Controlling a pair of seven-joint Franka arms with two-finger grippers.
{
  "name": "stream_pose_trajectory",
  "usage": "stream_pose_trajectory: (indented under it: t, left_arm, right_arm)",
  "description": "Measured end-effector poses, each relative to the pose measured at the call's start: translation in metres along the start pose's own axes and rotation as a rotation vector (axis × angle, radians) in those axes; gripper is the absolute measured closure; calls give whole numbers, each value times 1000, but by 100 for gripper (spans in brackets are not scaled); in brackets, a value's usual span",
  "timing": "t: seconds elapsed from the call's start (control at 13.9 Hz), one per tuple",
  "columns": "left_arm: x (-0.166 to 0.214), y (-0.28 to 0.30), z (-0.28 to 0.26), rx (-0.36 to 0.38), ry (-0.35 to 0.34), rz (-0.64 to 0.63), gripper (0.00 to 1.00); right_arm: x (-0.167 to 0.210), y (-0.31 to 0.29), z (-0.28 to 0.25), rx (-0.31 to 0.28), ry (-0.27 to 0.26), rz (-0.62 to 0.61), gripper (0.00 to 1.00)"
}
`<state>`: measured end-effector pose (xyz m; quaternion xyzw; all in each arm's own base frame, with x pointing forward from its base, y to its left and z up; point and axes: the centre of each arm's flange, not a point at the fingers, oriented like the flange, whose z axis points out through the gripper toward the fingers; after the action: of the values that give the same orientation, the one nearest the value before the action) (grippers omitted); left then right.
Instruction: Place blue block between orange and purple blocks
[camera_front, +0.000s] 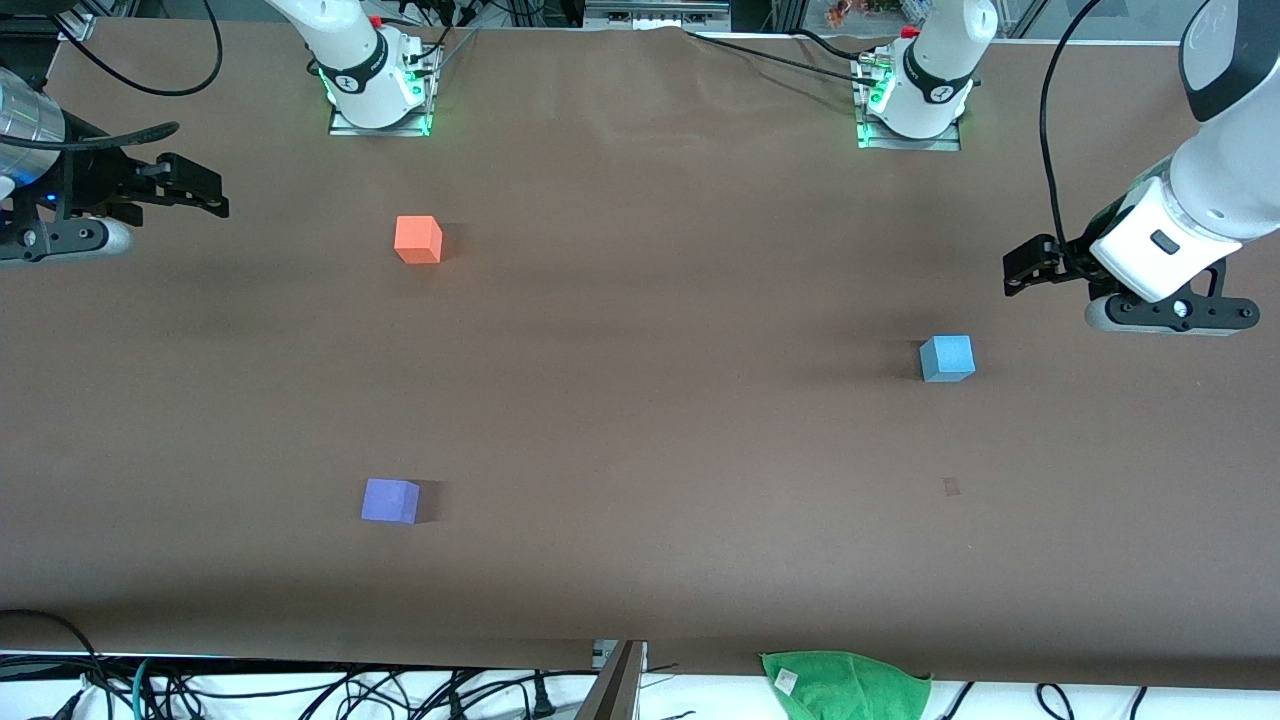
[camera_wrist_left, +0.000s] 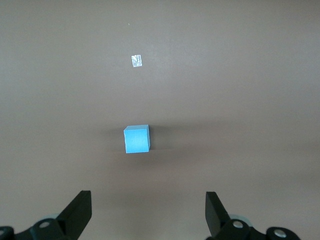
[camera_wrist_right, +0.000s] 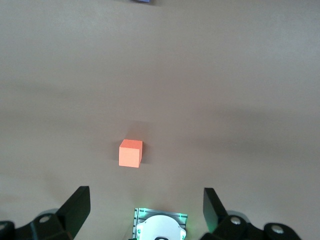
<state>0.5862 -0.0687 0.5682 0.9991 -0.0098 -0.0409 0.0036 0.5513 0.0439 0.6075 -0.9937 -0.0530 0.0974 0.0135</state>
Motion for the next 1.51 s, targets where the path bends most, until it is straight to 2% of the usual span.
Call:
stream_pose_trajectory:
  t: [0.94,1.51]
  left_arm:
    - [0,-5,5,4,-24,-7,0]
    - [14,-10,36,1,-84,-14,0]
  right_arm:
    - [0,0,0,0,1,2,0]
    - [0,0,0,0,1,2,0]
